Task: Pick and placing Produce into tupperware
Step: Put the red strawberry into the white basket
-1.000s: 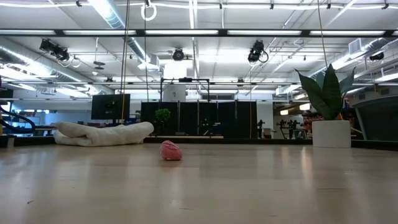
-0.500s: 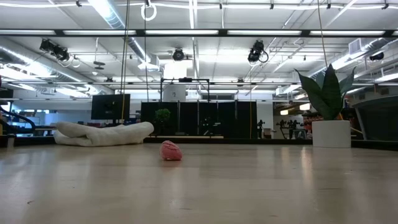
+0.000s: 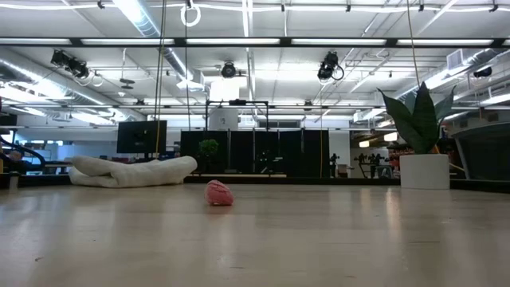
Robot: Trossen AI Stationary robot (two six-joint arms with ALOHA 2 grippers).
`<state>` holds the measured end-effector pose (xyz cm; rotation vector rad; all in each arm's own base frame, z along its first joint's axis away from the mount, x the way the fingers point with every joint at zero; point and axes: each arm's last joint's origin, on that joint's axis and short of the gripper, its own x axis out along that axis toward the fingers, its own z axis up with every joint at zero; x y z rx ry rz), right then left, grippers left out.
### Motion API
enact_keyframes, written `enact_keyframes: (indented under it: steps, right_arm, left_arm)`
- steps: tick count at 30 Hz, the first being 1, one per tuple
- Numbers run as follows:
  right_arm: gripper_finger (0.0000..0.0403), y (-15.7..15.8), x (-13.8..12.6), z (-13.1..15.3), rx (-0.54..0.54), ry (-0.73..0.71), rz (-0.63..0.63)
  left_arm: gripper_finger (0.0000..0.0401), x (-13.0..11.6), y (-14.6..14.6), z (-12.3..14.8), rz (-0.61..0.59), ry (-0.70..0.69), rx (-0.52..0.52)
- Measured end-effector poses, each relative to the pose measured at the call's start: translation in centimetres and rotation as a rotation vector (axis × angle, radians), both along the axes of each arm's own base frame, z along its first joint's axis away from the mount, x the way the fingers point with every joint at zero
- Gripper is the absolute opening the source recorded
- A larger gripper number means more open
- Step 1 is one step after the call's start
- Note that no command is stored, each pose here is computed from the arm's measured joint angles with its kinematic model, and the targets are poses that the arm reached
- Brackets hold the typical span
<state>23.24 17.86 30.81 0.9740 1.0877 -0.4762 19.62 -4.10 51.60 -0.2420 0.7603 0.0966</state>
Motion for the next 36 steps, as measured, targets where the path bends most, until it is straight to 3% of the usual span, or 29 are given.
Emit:
enact_keyframes:
  steps: [4, 8, 12, 15, 19, 24, 27, 30, 36]
  right_arm:
    - [0.0231, -3.2, -0.9, 3.4, -0.268, -0.302, -0.072]
    - [0.0231, -5.9, -2.0, 5.9, -0.494, -0.465, -0.157]
    - [0.0231, -7.8, -2.9, 7.3, -0.595, -0.505, -0.181]
    - [0.0231, -8.5, -3.1, 7.7, -0.634, -0.499, -0.152]
    - [0.0231, -8.9, -3.0, 7.7, -0.698, -0.466, -0.066]
    - [0.0231, -9.3, -2.6, 7.5, -0.767, -0.423, 0.011]
    - [0.0231, -9.6, -2.5, 7.5, -0.810, -0.402, 0.048]
    - [0.0231, -9.9, -2.4, 7.5, -0.843, -0.384, 0.079]
    - [0.0231, -10.5, -2.2, 7.5, -0.890, -0.350, 0.122]
  left_arm:
    - [0.0162, 2.3, -0.2, -1.1, 0.054, 0.055, -0.026]
    - [0.0162, 5.7, -1.6, -3.1, 0.056, 0.145, -0.038]
    - [0.0162, 9.3, -3.7, -6.0, 0.038, 0.252, -0.024]
    - [0.0162, 11.3, -5.1, -7.9, 0.051, 0.331, -0.086]
    - [0.0162, 13.0, -6.5, -9.9, 0.193, 0.404, -0.197]
    - [0.0162, 13.0, -9.0, -11.0, 0.318, 0.442, -0.296]
    - [0.0158, 12.2, -11.1, -12.6, 0.371, 0.508, -0.306]
    - [0.0151, 10.8, -13.5, -14.6, 0.337, 0.586, -0.244]
    - [0.0137, 7.8, -17.7, -19.8, 0.147, 0.758, -0.013]
